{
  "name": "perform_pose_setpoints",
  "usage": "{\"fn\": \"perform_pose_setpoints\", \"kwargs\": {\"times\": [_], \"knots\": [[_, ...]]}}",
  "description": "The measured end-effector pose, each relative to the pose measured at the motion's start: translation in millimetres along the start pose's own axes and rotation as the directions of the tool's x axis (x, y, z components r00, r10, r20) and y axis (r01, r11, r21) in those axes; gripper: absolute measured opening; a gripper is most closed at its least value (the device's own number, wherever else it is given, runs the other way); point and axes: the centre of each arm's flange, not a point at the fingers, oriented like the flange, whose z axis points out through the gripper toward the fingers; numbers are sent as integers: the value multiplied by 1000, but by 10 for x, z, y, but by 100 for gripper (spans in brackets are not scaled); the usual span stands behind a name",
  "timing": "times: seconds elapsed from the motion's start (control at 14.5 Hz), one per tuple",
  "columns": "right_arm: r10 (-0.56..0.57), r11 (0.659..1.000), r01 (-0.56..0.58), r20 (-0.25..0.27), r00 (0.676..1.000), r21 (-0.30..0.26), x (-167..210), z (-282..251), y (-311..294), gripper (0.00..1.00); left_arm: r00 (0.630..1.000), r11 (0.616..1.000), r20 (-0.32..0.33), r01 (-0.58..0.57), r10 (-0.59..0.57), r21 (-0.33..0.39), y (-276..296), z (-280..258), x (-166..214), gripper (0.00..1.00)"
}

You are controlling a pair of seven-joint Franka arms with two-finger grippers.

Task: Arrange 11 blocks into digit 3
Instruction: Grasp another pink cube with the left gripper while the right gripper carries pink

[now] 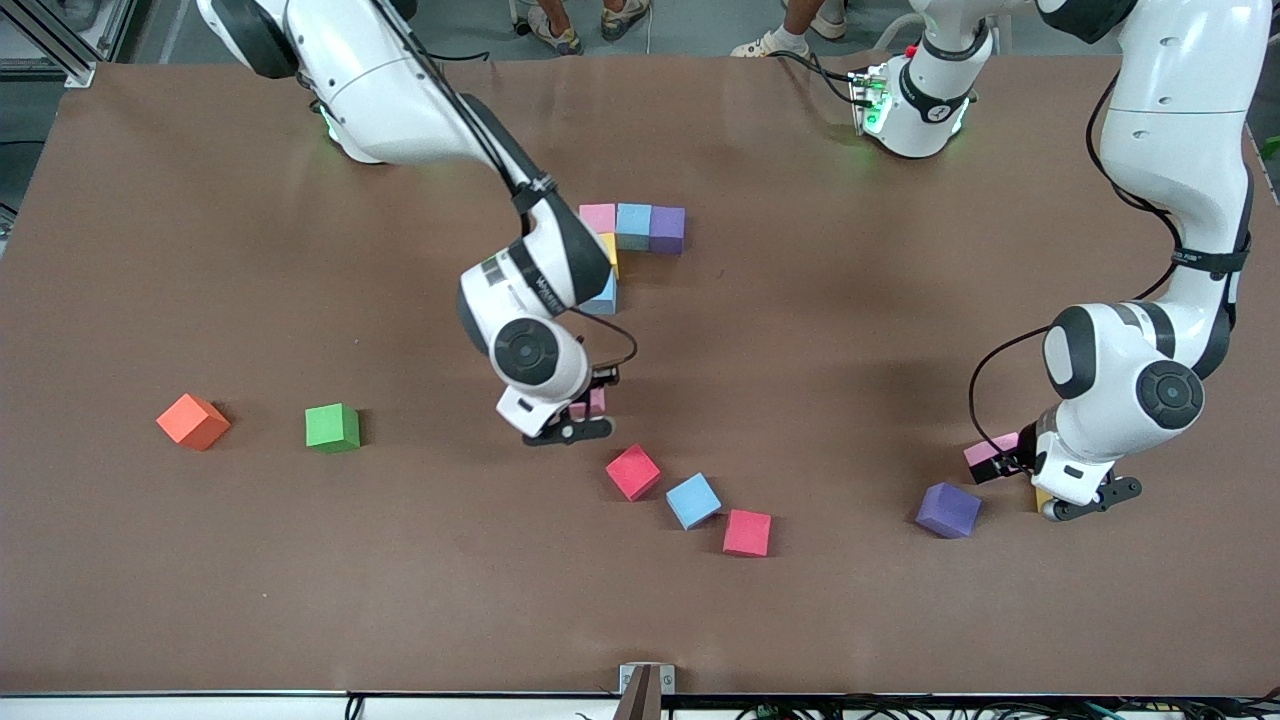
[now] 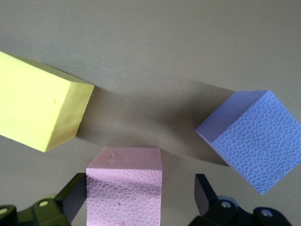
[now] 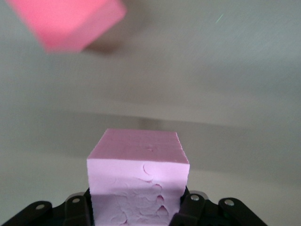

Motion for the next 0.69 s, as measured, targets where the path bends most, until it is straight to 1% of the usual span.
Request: {"fn": "perform_pose_setpoints", "kwargs": {"times": [0.14,0.28,0.34,0.41,0.48,0.55,0.62,0.69], "knots": [[-9,1000,9,4,1000,-15,-245,131,-197,61,1000,1000,1,-14,14,-1,-18,26,-12,100],[-13,1000,13,-21,1000,-14,-425,227,-253,61,1000,1000,-5,-23,23,-5,-13,121,-53,96],[-12,1000,12,-31,999,-12,-490,273,-221,61,1000,1000,-6,-25,25,-6,-16,178,-77,96],[-9,1000,9,-36,999,-12,-541,310,-177,61,1000,1000,-4,-28,28,-6,-20,221,-91,81],[-6,1000,6,-35,999,-14,-582,334,-139,61,999,999,-3,-32,32,-5,-21,244,-96,61],[-4,1000,4,-34,999,-15,-611,338,-112,61,999,999,-2,-34,34,-5,-21,249,-97,35],[-3,1000,2,-31,1000,-16,-632,338,-94,61,999,999,-5,-34,34,-6,-20,236,-89,16],[-2,1000,2,-30,1000,-17,-643,339,-82,61,999,999,-13,-34,34,-8,-14,209,-70,12]]}}
